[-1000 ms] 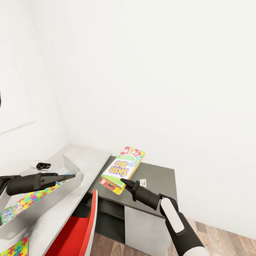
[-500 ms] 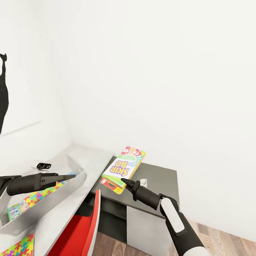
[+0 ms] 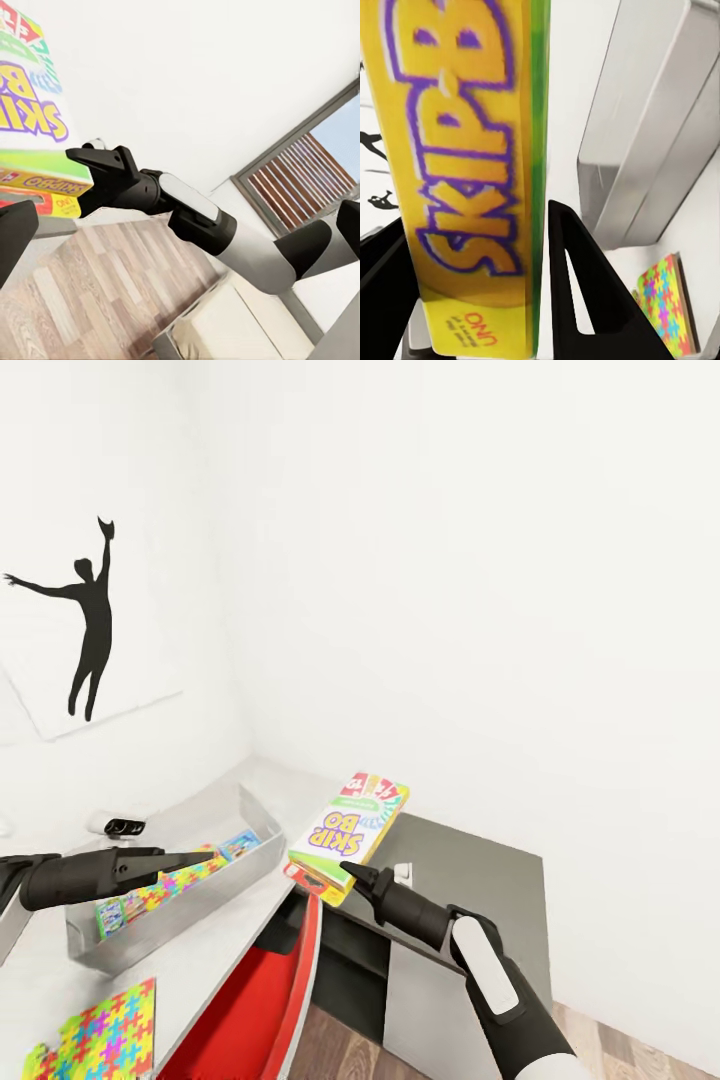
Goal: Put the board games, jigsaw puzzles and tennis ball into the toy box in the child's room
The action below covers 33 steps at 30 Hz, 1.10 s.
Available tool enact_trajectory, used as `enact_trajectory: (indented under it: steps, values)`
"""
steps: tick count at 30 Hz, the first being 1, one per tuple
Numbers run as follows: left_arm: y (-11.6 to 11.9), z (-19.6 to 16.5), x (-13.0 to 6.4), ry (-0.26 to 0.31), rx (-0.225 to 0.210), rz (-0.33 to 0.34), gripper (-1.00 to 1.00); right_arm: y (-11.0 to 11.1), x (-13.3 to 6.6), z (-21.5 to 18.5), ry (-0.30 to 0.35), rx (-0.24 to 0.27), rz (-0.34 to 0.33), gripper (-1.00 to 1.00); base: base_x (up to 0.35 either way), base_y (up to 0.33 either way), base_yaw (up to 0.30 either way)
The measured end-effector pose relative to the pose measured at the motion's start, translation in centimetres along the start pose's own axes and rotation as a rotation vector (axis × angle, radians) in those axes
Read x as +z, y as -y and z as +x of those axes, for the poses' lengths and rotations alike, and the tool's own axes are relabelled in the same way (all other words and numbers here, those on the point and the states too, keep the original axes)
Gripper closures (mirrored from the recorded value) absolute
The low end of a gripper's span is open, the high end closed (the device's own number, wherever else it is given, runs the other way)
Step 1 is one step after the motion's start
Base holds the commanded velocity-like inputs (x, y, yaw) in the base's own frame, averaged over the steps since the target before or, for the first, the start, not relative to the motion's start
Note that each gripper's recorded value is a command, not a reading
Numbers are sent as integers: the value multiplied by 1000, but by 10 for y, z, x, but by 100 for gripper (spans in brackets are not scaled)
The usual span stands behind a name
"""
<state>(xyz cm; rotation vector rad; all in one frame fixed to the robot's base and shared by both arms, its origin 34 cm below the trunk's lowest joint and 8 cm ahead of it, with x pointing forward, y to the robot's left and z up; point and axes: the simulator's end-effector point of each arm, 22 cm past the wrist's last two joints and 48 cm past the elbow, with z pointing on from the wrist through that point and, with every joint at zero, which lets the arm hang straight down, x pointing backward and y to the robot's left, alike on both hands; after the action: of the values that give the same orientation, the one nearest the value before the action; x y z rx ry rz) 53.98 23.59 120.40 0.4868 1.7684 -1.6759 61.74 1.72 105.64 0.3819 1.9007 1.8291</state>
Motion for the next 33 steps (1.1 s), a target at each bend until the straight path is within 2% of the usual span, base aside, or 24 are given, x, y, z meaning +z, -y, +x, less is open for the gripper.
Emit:
enact_trajectory:
  steps: [22,25,28,33]
  values:
    - [0,1,0,2,-3,1,-100,-1,1,1,-4,-2,-1,100,0,0,292]
    - [-1,1,0,2,-4,1,-100,2,-5,-4,2,-7,4,100,0,0,292]
    - [-1,1,0,1,-4,1,-100,7,-14,-11,8,-17,17,100,0,0,160]
    - [-1,1,0,0,-4,1,-100,8,-17,-13,10,-19,20,100,0,0,36]
